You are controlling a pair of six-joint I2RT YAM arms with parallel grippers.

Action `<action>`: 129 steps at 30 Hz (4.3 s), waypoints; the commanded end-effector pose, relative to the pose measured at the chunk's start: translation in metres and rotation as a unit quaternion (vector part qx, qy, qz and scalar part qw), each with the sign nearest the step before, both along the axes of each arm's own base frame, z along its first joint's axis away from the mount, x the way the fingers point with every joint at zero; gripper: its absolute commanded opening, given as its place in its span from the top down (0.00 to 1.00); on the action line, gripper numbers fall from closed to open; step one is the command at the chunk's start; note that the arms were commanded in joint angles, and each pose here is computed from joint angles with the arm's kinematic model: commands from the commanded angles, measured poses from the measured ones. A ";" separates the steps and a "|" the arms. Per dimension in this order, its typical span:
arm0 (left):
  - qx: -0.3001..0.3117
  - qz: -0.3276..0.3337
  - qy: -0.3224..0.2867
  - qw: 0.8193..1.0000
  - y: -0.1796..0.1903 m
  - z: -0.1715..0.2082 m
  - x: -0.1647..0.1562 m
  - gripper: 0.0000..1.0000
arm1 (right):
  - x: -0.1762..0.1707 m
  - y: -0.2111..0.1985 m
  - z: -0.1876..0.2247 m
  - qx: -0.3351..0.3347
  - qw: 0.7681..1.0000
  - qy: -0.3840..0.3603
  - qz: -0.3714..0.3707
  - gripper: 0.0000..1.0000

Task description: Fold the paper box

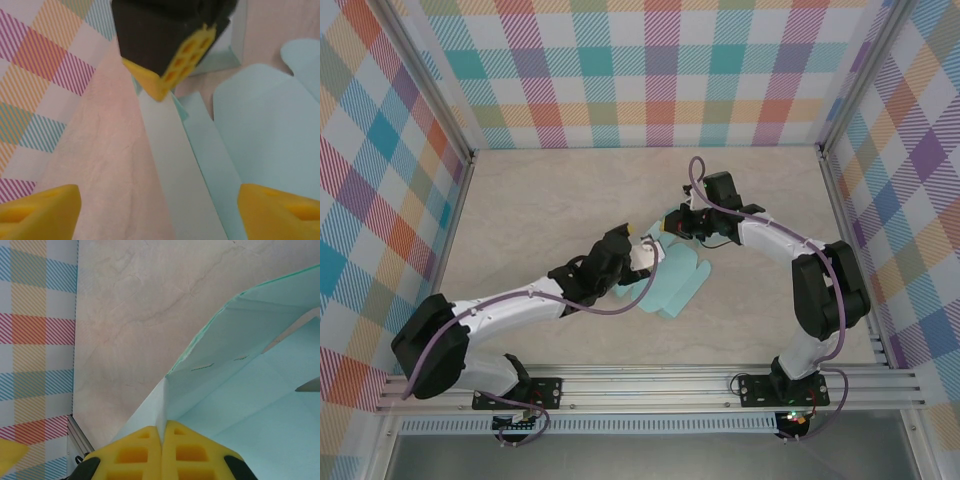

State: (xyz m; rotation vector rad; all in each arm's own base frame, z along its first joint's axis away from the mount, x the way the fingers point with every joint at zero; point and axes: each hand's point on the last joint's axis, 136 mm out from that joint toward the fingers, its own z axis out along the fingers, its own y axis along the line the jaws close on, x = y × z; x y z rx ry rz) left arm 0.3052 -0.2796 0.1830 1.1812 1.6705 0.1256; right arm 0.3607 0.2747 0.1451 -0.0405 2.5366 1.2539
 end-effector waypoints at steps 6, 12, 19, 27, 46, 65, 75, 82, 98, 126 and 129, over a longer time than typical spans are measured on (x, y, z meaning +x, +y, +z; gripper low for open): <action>-0.261 0.094 0.039 0.960 0.025 0.085 0.015 0.00 | 0.007 0.000 0.000 -0.004 1.000 -0.010 -0.012 0.96; -0.370 0.168 0.119 0.906 0.056 0.088 0.035 0.00 | 0.008 0.001 -0.002 0.002 1.000 -0.005 -0.018 0.96; -0.366 0.115 0.145 0.912 0.047 0.079 0.017 0.07 | 0.010 0.000 -0.004 -0.002 1.000 -0.001 -0.025 0.96; -0.198 0.092 0.106 0.970 0.027 0.031 -0.018 0.22 | 0.010 -0.002 -0.008 -0.007 0.999 0.008 -0.032 0.96; 0.058 0.144 -0.008 0.988 0.023 -0.033 0.002 0.45 | 0.004 -0.002 -0.012 -0.006 0.999 0.016 -0.027 0.94; 0.096 -0.024 -0.103 0.990 0.037 0.000 0.009 1.00 | -0.018 -0.028 0.000 -0.048 0.998 -0.029 -0.042 0.62; 0.094 -0.065 -0.136 0.984 0.054 0.006 0.001 1.00 | -0.056 -0.074 -0.016 -0.108 0.988 -0.072 -0.087 0.51; 0.082 -0.071 -0.113 0.988 0.055 -0.014 0.006 1.00 | -0.058 -0.077 -0.045 -0.104 0.984 -0.121 -0.078 0.40; 0.056 -0.066 -0.057 0.995 0.066 -0.035 0.017 1.00 | -0.010 -0.036 -0.072 -0.073 0.990 -0.119 -0.032 0.36; 0.076 -0.039 -0.061 0.994 0.070 -0.034 0.021 1.00 | -0.013 -0.008 -0.068 -0.002 0.995 -0.101 -0.018 0.64; 0.093 -0.044 -0.072 0.992 0.066 -0.036 0.019 1.00 | -0.014 -0.001 -0.067 0.002 0.995 -0.100 -0.012 0.68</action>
